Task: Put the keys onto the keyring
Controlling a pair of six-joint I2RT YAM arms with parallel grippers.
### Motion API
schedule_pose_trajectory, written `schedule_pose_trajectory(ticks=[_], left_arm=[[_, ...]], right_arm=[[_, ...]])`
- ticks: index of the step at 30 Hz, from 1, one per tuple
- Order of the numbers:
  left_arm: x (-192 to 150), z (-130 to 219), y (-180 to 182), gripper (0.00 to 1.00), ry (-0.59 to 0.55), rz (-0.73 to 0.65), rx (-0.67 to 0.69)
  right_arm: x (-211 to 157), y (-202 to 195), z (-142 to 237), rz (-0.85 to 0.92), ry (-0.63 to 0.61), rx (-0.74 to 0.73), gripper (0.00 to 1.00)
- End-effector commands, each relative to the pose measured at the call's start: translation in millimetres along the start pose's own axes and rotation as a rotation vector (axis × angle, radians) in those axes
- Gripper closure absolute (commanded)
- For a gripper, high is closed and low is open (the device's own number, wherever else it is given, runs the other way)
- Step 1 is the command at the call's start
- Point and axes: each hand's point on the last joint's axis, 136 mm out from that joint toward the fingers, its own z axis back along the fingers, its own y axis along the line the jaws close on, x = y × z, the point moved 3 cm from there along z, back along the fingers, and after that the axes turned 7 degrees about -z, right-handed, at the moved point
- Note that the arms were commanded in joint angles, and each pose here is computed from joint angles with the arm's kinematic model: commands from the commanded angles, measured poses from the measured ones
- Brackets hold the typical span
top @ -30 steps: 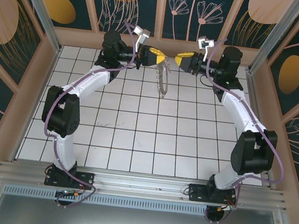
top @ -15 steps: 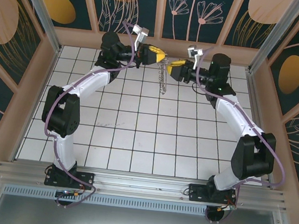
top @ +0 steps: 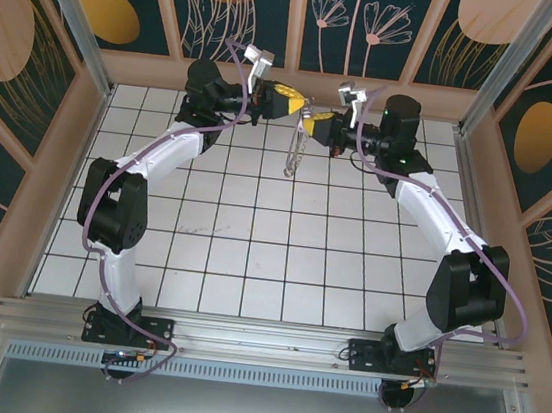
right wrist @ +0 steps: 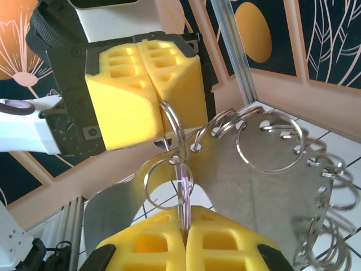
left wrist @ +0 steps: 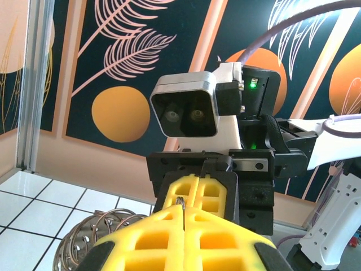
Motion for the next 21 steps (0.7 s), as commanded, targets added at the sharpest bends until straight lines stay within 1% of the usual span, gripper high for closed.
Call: schedule_pose_trajectory(ticks=[1, 8, 12, 21], left_arm=[[21.8, 2.1, -13.9, 1.0, -0.05, -0.072, 0.003], [23.0, 3.6, -13.7, 1.0, -0.081, -0.061, 0.016], [23.5, 4.5, -15.5, 1.0, -0.092, -0.061, 0.015], [18.7, 7.0, -17.1, 1.0, -0.102, -0.05, 0.026]], right_arm=[[5.8, 15.7, -4.3, 0.046, 0.01, 0.047, 1.0], [0.5, 19.6, -17.2, 0.039, 0.024, 0.052, 1.0], [0.9, 15.5, -26.6, 0.026, 0.025, 0.051, 1.0], [15.2, 7.8, -34.4, -0.001, -0.052, 0.04, 1.0]])
